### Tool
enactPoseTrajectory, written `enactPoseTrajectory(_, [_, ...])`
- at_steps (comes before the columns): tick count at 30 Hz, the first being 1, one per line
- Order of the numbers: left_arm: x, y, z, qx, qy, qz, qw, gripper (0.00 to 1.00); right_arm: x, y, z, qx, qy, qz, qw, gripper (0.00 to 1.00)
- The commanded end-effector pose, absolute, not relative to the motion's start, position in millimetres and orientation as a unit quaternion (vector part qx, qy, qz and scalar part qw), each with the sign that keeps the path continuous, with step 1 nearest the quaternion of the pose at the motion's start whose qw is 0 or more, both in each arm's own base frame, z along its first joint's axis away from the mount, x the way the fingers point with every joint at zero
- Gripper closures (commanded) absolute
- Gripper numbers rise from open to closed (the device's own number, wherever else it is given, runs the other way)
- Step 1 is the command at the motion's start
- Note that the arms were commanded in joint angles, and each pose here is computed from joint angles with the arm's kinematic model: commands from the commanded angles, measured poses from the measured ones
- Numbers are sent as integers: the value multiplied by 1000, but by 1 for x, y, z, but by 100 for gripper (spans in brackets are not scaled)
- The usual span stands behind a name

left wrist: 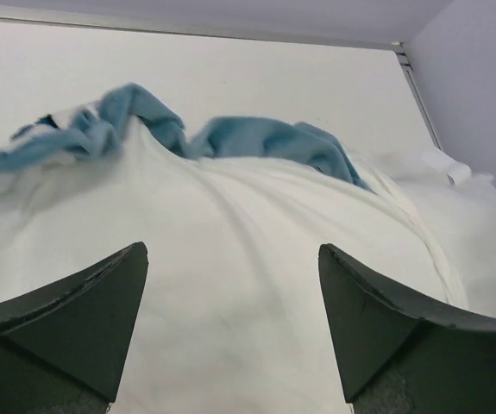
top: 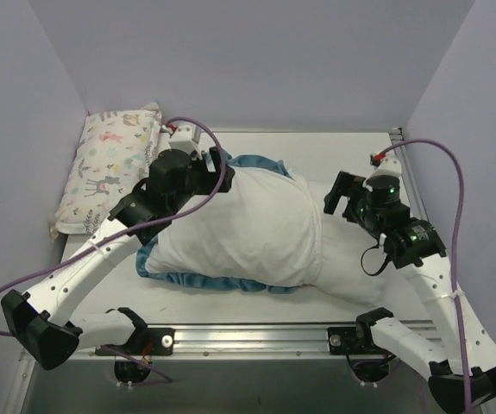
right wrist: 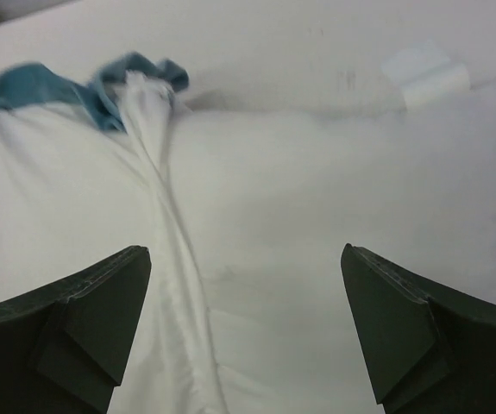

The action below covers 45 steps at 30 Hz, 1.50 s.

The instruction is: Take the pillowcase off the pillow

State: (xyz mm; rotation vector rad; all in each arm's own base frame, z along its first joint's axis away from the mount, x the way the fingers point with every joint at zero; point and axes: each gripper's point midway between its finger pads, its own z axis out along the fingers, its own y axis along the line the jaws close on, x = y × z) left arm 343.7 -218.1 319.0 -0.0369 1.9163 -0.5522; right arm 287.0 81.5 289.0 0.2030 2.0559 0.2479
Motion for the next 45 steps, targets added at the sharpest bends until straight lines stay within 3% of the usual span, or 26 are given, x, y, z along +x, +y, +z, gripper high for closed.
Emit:
enactPoseTrajectory(1, [317, -233, 285, 5, 827, -197, 526, 12, 268, 74, 188, 98, 897, 64, 427, 2])
enactPoseTrajectory(4, [301, -281, 253, 43, 839, -211, 501, 10, 264, 75, 139, 108, 914, 55, 388, 1])
enactPoseTrajectory(11, [286, -357, 191, 103, 871, -187, 443, 10, 272, 86, 111, 121, 914, 89, 376, 6])
enactPoseTrajectory(13, [284, -356, 178, 103, 877, -175, 434, 17, 272, 87, 116, 122, 908, 100, 387, 8])
enactPoseTrajectory(14, [283, -352, 170, 100, 883, -165, 427, 22, 271, 87, 117, 125, 907, 103, 390, 8])
enactPoseTrajectory(15, [286, -346, 167, 94, 885, -147, 431, 34, 271, 86, 119, 126, 905, 104, 393, 8])
enactPoseTrajectory(16, [285, -339, 164, 91, 888, -135, 431, 62, 272, 84, 123, 128, 901, 105, 400, 8])
enactPoseTrajectory(19, [288, -316, 165, 73, 888, -101, 442, 100, 271, 78, 122, 136, 899, 102, 403, 4])
enactPoseTrajectory(31, [287, -217, 179, -4, 883, -71, 464, 100, 275, 85, 108, 161, 893, 180, 380, 0])
enactPoseTrajectory(38, [284, -239, 169, 22, 882, -123, 455, 100, 278, 124, 122, 103, 877, 288, 371, 1])
enactPoseTrajectory(45, [290, -264, 162, 34, 883, -146, 444, 100, 261, 138, 125, 26, 891, 280, 356, 0])
